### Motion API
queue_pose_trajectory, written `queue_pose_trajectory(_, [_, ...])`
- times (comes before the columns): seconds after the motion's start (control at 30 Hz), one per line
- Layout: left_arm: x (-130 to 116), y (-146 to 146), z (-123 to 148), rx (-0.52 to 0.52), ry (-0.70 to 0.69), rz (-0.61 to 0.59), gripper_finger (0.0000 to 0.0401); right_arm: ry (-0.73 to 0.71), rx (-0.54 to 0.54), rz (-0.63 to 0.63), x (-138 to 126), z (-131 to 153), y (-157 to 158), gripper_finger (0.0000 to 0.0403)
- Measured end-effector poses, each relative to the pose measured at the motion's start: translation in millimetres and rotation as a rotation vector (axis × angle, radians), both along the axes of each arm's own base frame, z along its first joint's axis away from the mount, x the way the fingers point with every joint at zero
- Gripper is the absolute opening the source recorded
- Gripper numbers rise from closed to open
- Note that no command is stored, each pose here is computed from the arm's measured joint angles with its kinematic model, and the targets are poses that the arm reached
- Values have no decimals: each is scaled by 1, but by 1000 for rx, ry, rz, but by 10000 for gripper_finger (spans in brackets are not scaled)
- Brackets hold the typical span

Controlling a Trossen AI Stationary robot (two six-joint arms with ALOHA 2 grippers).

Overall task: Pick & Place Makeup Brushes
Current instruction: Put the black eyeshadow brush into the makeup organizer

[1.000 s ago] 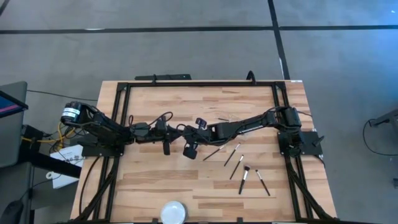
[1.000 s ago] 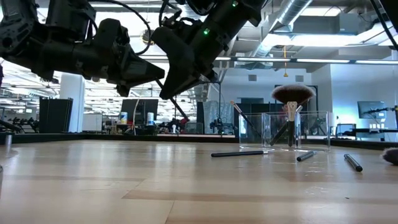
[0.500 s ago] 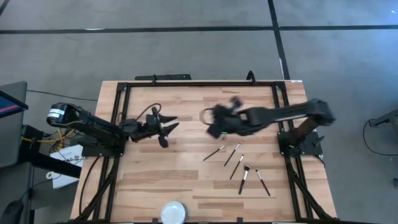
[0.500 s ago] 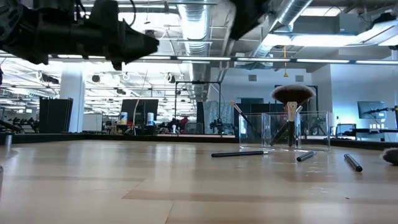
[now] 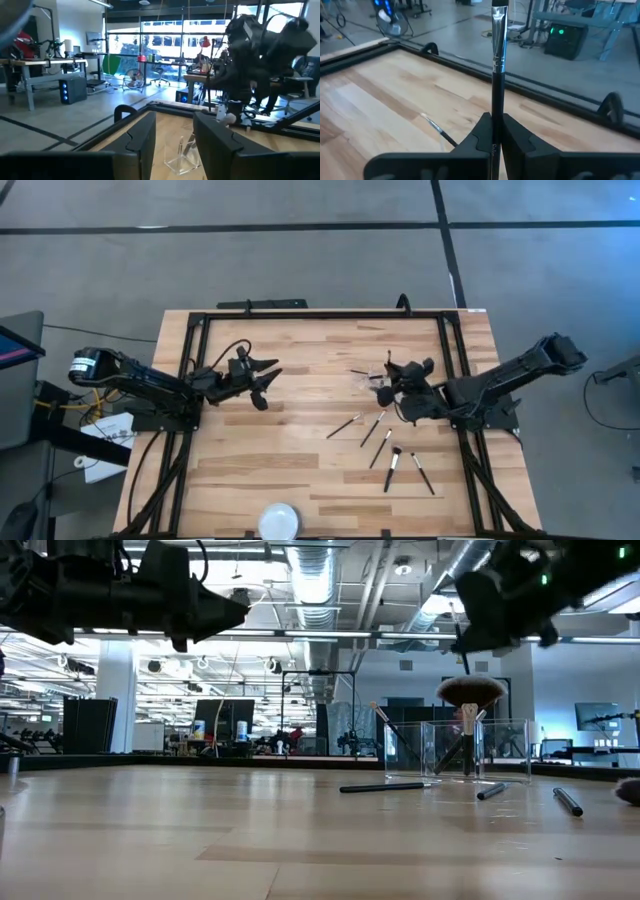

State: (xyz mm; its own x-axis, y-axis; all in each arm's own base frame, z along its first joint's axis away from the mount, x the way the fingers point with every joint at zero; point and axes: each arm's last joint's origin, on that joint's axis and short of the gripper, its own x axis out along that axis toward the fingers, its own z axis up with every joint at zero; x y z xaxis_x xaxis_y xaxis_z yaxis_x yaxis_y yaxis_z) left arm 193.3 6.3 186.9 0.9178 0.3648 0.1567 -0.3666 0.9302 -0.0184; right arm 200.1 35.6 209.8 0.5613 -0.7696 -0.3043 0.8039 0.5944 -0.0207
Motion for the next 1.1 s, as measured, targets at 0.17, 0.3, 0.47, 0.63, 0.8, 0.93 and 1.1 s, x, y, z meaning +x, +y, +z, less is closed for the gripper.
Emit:
queue_pose_trajectory(0.17, [0, 0, -1, -1, 6, -4, 127, 25, -16, 3, -8, -19, -4, 7])
queue_pose_trajectory(0.3, [0, 0, -1, -3, 8, -4, 127, 18, 41, 32, -15, -15, -5, 7])
queue_pose_trajectory(0.47, [0, 0, -1, -3, 8, -4, 127, 35, 147, 29, -28, -16, -8, 7])
queue_pose_trajectory(0.63, [1, 0, -1, -2, 8, -3, 127, 67, 185, -31, -33, -36, -9, 7])
queue_pose_trajectory(0.8, [1, 0, -1, -1, 9, -3, 127, 120, 156, -44, -25, -52, -7, 11])
queue_pose_trajectory(0.93, [1, 0, -1, -1, 10, -3, 127, 148, 159, -36, -19, -60, -5, 40])
queue_pose_trajectory(1.1, [1, 0, -1, -7, 10, -5, 127, 207, 247, 0, -18, -67, -5, 76])
